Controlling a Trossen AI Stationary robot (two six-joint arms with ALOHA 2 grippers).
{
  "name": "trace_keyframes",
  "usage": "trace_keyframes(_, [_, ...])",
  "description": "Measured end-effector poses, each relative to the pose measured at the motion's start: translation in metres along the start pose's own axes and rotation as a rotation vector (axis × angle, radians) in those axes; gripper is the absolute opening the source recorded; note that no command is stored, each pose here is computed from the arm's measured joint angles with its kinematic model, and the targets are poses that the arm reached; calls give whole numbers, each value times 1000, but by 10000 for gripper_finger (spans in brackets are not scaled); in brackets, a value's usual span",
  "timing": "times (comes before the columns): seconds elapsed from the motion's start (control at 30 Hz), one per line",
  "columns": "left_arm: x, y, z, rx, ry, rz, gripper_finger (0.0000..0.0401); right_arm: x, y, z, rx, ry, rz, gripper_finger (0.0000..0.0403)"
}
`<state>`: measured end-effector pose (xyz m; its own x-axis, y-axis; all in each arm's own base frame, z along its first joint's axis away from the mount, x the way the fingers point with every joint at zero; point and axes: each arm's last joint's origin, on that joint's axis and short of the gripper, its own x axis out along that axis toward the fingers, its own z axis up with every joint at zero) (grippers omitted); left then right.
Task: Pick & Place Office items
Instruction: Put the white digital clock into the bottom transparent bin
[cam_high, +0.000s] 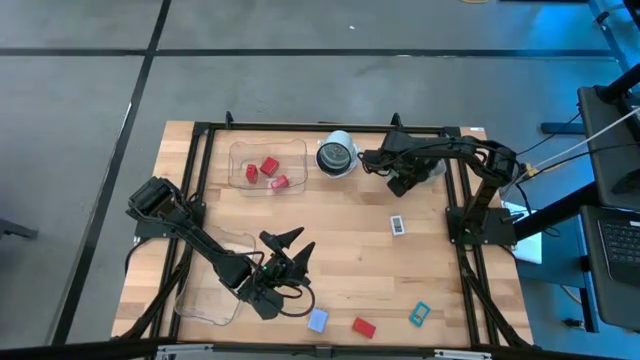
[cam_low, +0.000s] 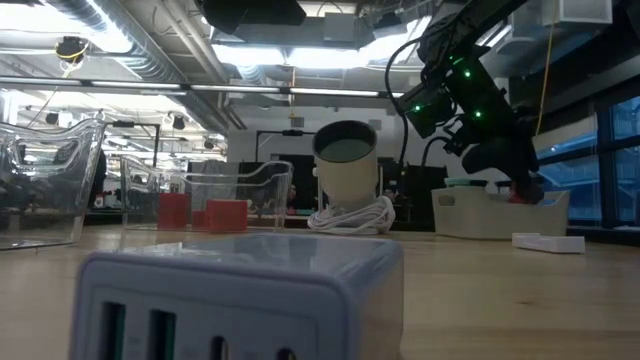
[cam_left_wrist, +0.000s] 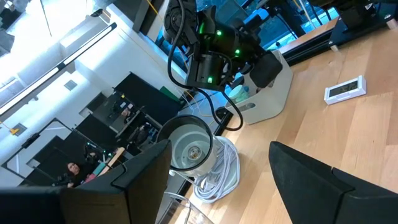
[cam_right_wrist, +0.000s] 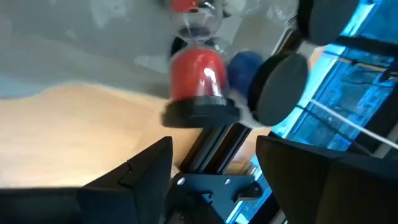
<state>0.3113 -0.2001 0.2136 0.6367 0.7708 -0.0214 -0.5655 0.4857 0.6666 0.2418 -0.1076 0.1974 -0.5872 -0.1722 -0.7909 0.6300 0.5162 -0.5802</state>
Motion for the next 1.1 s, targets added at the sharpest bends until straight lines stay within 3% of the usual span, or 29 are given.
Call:
trace_keyframes(0.23, [0, 0, 0, 1, 0, 0, 267, -5, -2, 0, -28, -35, -38, 235])
trace_keyframes(0.5, [0, 0, 0, 1, 0, 0, 267, -47, -7, -15, -24, -198, 45, 236])
trace_keyframes(0.67, [-4, 0, 0, 2, -7, -8, 267, -75, -14, -56, 10, -345, 152, 236])
trace_keyframes(0.87, [-4, 1, 2, -14, -8, -8, 267, -101, -9, -119, 68, -518, 397, 236])
trace_keyframes(1.1, [-7, 25, 18, -134, -19, -20, 267, -110, 11, -180, 132, -623, 536, 236])
